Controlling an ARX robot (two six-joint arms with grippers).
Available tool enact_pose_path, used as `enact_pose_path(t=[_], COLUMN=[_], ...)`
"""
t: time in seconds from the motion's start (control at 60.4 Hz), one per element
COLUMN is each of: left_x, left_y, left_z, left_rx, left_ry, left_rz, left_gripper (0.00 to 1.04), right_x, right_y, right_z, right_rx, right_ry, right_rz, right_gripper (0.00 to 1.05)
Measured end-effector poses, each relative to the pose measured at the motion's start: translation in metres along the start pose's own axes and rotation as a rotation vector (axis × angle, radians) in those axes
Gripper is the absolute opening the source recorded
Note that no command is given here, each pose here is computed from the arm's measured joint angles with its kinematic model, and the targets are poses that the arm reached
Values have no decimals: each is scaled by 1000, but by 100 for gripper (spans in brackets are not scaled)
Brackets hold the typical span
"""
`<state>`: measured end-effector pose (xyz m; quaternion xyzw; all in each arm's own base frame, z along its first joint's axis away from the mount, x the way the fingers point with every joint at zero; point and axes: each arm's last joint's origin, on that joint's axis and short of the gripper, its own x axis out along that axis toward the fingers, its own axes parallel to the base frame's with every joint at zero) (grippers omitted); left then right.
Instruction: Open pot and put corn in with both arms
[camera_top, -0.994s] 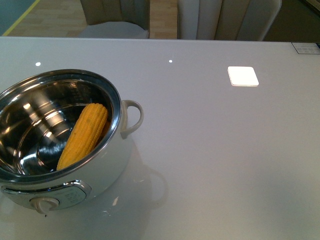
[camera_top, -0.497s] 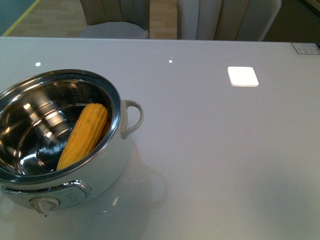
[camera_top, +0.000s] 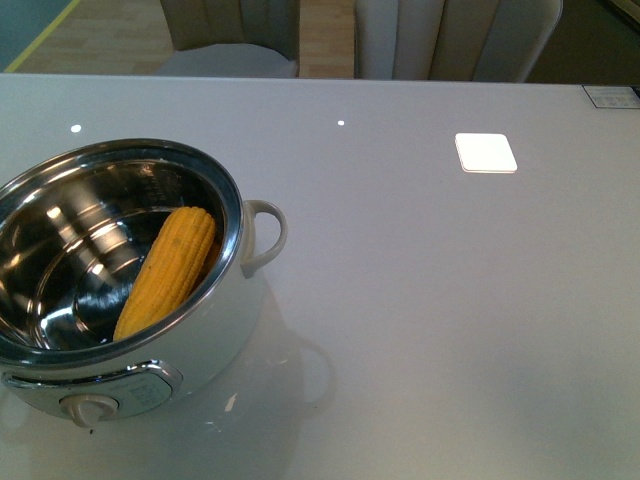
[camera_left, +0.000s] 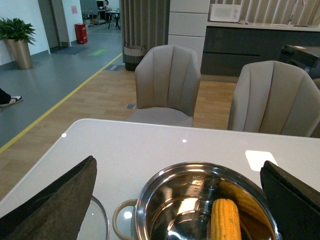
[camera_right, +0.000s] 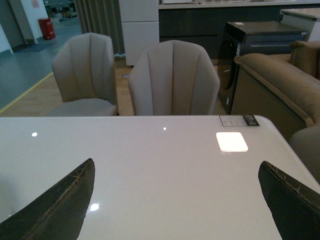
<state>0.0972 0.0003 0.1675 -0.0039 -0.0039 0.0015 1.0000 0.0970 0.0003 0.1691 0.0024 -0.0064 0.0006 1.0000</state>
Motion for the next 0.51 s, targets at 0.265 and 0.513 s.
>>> enact_pose_path(t=[0.265, 0.513], left_x=[0, 0], left_y=[0, 0], left_z=[0, 0], left_rx=[0, 0], left_ry=[0, 0], left_rz=[0, 0], left_gripper=[98, 98], right_x=[0, 0], right_y=[0, 0], right_z=[0, 0], right_rx=[0, 0], right_ry=[0, 0], right_rz=[0, 0], right_gripper=[96, 96])
